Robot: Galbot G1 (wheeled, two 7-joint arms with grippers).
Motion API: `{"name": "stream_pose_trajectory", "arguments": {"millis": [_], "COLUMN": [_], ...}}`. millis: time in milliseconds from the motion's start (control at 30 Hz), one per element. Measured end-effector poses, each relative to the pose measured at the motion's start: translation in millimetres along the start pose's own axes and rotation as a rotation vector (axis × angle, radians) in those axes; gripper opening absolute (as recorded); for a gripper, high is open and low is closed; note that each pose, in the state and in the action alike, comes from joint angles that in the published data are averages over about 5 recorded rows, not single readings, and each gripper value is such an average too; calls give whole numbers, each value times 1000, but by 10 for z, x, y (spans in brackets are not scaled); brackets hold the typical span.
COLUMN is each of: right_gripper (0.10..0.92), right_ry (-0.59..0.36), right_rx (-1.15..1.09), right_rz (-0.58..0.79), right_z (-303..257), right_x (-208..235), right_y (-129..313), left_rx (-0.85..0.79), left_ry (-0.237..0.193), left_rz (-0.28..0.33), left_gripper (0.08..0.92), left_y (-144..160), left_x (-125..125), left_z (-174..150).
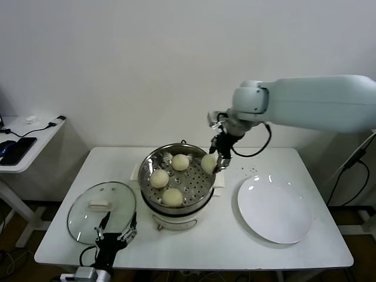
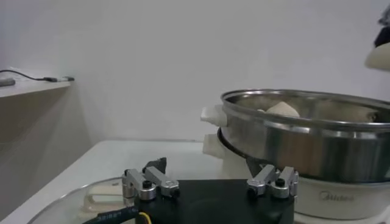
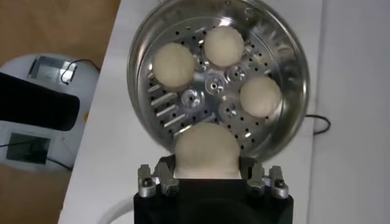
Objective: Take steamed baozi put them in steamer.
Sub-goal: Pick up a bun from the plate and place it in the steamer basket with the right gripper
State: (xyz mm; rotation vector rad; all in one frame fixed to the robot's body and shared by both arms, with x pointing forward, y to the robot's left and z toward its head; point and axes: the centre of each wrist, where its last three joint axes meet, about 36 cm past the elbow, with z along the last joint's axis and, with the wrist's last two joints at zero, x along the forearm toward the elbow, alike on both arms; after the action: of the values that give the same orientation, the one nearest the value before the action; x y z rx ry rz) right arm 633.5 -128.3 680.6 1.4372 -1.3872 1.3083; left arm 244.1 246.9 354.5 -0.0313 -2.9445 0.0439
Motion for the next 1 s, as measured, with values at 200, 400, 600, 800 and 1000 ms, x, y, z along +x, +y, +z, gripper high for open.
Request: {"name": "stream_pose_trajectory", "arguments": {"millis": [200,400,600,800,1000], "right_gripper": [670,670,670,682,798], "right_ry": [17,31,31,29,3], "right_rx": [9,2,-8,-13,-14], "right_rz": [-9,1,7,11,13], "right_z": [-172,-183,-172,-168,-169], "right_x": [-399,-700,-932,-1079,-1091], "right_y": [-43,-79,-76,-64,-76], "left_rx": [2,4,5,3,2], "left_ry": [6,9,8,9,7], "left_rz": [1,1,1,0,-2], "left_gripper": [823,823,823,823,823], "left_y": [-4,-5,-2,8,16], "left_x": [0,-7,-8,2,12], "left_z": [28,43,48,52,44]}}
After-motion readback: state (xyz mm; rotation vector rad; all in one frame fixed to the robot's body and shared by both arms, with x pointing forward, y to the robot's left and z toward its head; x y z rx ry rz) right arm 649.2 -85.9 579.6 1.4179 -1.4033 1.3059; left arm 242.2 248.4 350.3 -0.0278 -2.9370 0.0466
